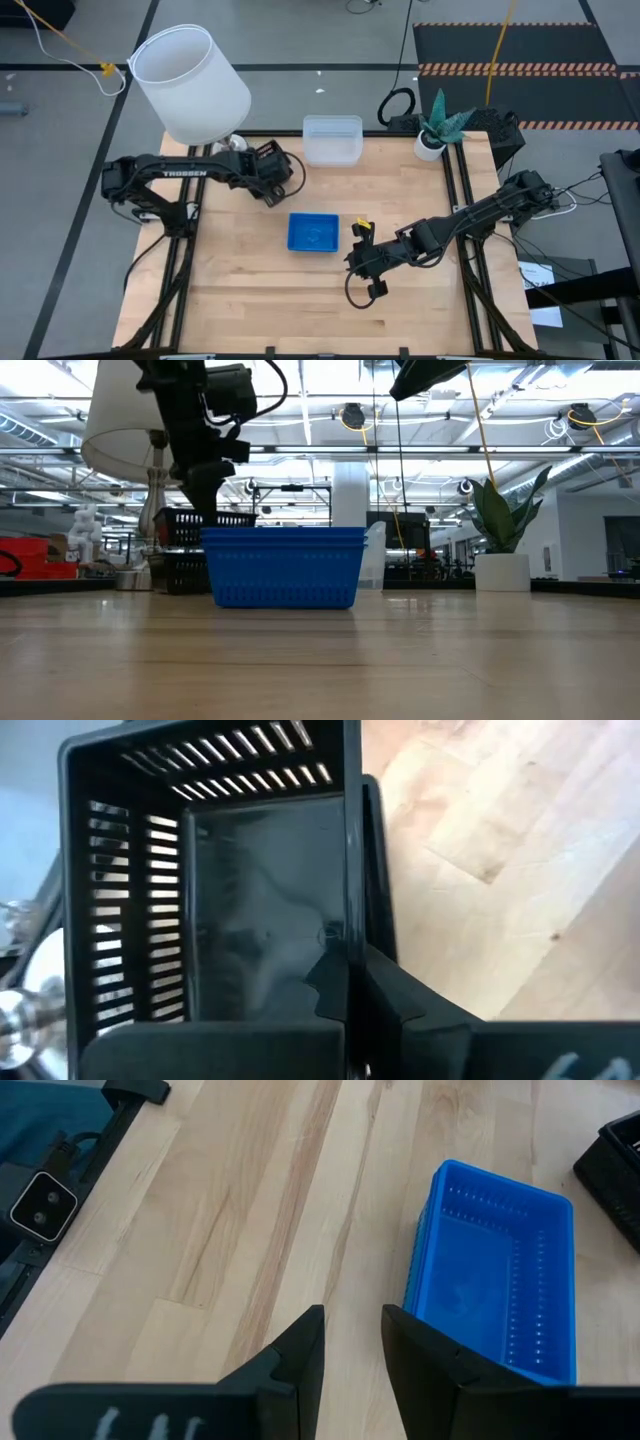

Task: Stack baskets by color
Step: Stack the bottom black bin on the top black bin

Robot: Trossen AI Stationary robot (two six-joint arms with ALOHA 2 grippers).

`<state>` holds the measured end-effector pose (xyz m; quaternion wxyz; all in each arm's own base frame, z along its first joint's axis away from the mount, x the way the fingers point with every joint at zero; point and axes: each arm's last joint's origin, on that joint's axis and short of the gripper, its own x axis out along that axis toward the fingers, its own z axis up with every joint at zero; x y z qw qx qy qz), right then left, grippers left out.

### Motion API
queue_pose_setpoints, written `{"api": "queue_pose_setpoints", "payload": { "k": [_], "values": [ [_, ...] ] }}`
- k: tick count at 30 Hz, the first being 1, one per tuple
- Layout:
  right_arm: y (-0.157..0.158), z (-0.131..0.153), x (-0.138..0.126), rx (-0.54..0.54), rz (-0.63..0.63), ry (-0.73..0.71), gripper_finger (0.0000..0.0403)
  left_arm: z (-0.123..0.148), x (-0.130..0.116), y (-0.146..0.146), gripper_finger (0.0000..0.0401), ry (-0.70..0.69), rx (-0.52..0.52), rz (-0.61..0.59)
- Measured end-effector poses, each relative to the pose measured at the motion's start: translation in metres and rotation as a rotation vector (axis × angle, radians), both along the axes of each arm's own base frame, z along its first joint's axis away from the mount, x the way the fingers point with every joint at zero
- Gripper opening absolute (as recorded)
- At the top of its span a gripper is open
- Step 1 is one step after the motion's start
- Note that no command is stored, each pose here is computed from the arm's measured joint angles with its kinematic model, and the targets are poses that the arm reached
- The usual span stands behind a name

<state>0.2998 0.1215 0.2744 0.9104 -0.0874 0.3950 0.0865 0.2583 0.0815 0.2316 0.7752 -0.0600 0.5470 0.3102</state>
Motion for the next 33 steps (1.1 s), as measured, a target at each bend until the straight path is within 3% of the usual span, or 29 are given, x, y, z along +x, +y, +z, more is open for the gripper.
{"api": "queue_pose_setpoints", "payload": {
  "k": [7,14,20,30,33],
  "values": [
    [0.0,0.0,0.0,0.0,0.0,0.0,0.0098,-0.008,0.0,0.0,0.0024,-0.021,-0.01,-0.004],
    [0.0,0.0,0.0,0.0,0.0,-0.001,0.0098,-0.008,0.0,0.0,0.0008,-0.027,-0.01,0.002],
    [0.0,0.0,0.0,0.0,0.0,-0.001,0.0098,-0.008,0.0,0.0,0.0031,-0.036,-0.018,0.03],
    [0.0,0.0,0.0,0.0,0.0,-0.001,0.0098,-0.019,-0.006,0.0,0.0009,-0.001,-0.022,0.024],
    [0.0,0.0,0.0,0.0,0.0,-0.001,0.0098,-0.02,-0.005,0.001,0.0027,-0.007,-0.018,0.02]
  ]
}}
